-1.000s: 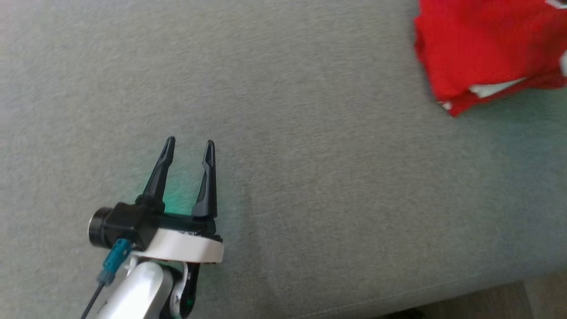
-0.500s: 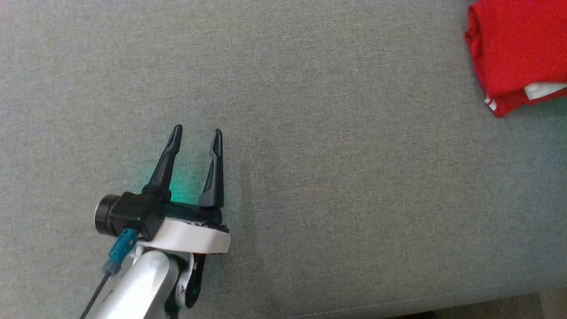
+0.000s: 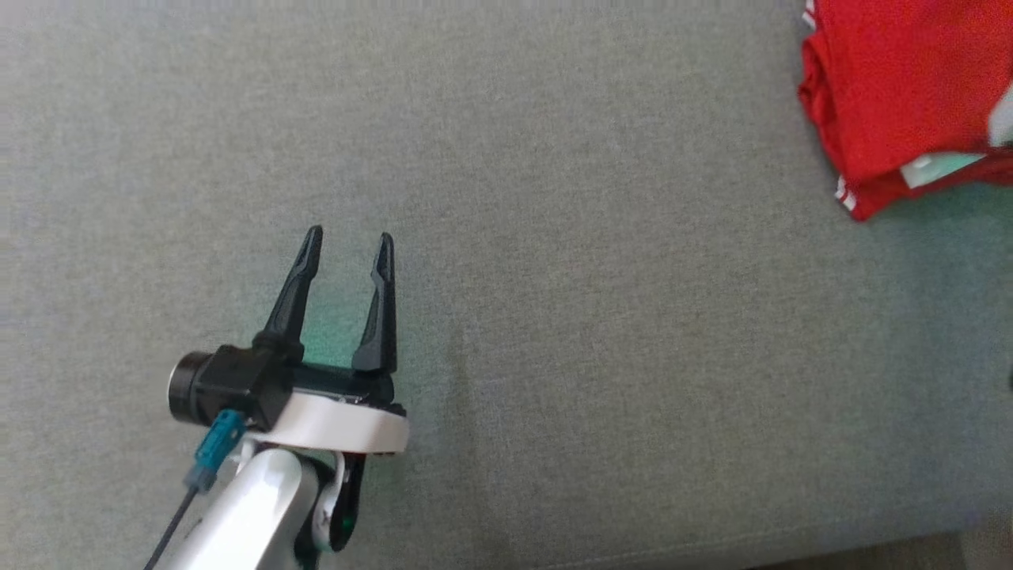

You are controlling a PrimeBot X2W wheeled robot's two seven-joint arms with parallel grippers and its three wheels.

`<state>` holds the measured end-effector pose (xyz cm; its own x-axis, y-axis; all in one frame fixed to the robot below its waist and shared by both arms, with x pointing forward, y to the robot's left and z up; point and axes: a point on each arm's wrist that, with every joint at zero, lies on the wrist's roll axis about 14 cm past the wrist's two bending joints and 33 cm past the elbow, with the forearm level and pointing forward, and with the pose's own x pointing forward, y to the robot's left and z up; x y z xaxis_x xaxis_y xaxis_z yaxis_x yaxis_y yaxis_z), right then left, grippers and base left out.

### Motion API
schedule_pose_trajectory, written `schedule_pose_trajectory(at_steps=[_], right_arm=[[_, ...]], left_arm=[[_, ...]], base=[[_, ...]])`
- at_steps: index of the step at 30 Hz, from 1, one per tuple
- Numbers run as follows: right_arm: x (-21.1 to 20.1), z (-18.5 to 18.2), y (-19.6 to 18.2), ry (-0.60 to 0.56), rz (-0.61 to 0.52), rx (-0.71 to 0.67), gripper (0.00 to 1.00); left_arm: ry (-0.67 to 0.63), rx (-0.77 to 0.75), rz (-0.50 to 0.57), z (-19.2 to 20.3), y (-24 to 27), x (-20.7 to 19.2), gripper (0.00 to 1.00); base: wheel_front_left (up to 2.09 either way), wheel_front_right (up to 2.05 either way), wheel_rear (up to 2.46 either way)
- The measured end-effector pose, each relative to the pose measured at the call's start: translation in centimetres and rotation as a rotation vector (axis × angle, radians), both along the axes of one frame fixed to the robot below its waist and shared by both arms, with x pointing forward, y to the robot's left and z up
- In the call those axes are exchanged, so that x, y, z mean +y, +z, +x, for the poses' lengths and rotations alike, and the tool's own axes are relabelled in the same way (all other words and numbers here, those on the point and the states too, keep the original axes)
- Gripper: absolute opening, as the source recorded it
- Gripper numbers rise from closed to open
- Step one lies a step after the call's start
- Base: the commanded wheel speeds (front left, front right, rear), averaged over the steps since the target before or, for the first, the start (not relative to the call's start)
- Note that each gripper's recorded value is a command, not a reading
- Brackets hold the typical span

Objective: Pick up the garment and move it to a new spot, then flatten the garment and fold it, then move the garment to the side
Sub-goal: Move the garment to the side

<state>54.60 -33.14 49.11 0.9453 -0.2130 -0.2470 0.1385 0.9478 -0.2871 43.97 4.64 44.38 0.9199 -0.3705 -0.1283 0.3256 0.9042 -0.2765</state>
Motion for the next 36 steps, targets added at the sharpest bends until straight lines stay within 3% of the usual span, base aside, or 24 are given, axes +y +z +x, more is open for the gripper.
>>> schedule_pose_trajectory(at_steps=[13, 21, 27, 32, 36], right_arm=[[9.6, -2.3, 4.2, 0.18, 0.157, -0.167, 1.0], [15.2, -7.2, 3.6, 0.262, 0.274, -0.231, 1.0], [17.0, -12.2, 1.8, 0.293, 0.305, -0.247, 1.0], [19.0, -16.7, -0.4, 0.329, 0.399, -0.214, 1.0], [19.2, -18.5, -0.6, 0.33, 0.431, -0.212, 1.0]], left_arm=[[0.178, -0.037, 0.003, -3.4, 2.6, 5.3, 1.0], [0.299, -0.027, 0.01, -7.6, 2.8, 9.0, 1.0], [0.345, -0.014, 0.019, -10.1, 2.3, 10.4, 1.0], [0.378, -0.005, 0.016, -11.6, 1.9, 11.1, 1.0], [0.413, 0.008, -0.004, -12.3, 1.7, 11.7, 1.0]], base=[[0.0, 0.0, 0.0], [0.0, 0.0, 0.0], [0.0, 0.0, 0.0], [0.0, 0.0, 0.0], [0.0, 0.0, 0.0]])
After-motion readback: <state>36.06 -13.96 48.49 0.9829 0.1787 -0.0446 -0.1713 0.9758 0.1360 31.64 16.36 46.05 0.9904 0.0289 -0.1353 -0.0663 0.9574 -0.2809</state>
